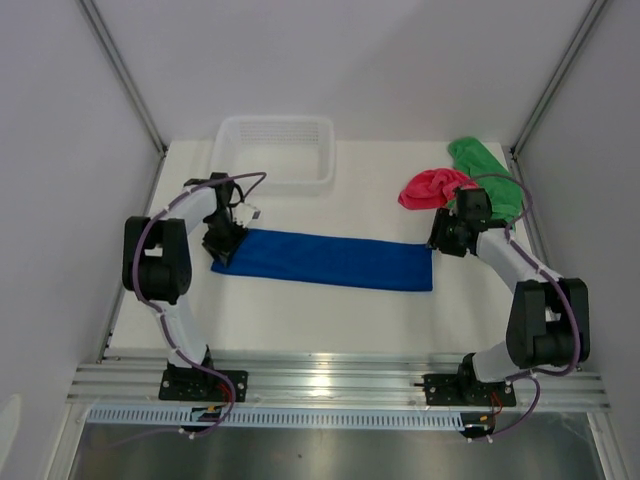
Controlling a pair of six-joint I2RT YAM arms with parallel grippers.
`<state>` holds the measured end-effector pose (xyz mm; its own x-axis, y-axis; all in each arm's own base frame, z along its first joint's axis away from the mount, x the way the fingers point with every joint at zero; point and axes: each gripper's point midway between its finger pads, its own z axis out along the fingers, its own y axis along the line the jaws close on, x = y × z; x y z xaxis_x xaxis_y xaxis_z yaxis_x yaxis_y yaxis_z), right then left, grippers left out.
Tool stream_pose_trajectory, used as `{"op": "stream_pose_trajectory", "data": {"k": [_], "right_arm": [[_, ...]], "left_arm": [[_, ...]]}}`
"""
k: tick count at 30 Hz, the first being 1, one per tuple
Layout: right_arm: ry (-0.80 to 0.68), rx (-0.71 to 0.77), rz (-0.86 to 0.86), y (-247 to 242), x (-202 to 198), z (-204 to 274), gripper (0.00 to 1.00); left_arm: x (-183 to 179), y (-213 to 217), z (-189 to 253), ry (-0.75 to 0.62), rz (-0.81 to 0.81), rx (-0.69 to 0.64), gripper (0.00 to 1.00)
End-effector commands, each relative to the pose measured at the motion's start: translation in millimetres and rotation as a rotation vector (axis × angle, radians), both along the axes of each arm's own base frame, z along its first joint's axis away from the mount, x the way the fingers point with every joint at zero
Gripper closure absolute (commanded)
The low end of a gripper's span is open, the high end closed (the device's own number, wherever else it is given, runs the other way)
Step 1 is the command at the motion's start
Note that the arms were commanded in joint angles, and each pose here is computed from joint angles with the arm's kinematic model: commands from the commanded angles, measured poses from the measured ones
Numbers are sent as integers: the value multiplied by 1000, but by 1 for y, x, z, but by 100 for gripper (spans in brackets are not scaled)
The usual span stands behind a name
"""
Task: Roll the towels
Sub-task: Fold the towel
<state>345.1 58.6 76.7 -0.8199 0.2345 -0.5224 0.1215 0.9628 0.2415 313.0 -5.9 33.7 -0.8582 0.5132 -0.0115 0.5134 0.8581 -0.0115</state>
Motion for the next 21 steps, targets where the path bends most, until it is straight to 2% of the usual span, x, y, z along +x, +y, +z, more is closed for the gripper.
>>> {"op": "stream_pose_trajectory", "data": {"k": [1, 5, 11, 14, 20, 21], "right_arm": [[125, 86, -118, 1, -40, -14, 48], [191, 189, -197, 11, -64, -36, 47], [206, 280, -286, 17, -72, -55, 47], [220, 265, -322, 11, -80, -66, 48], [245, 279, -377, 4, -93, -72, 58], [245, 273, -383, 3, -92, -72, 62]], "left_arm": [[3, -2, 29, -64, 48, -40, 57], [8, 8, 27, -74, 81, -31, 57], [10, 10, 18, -58, 93, -31, 56], [10, 10, 16, -59, 93, -30, 56], [6, 11, 12, -49, 96, -28, 56], [6, 10, 12, -52, 98, -31, 56]]}}
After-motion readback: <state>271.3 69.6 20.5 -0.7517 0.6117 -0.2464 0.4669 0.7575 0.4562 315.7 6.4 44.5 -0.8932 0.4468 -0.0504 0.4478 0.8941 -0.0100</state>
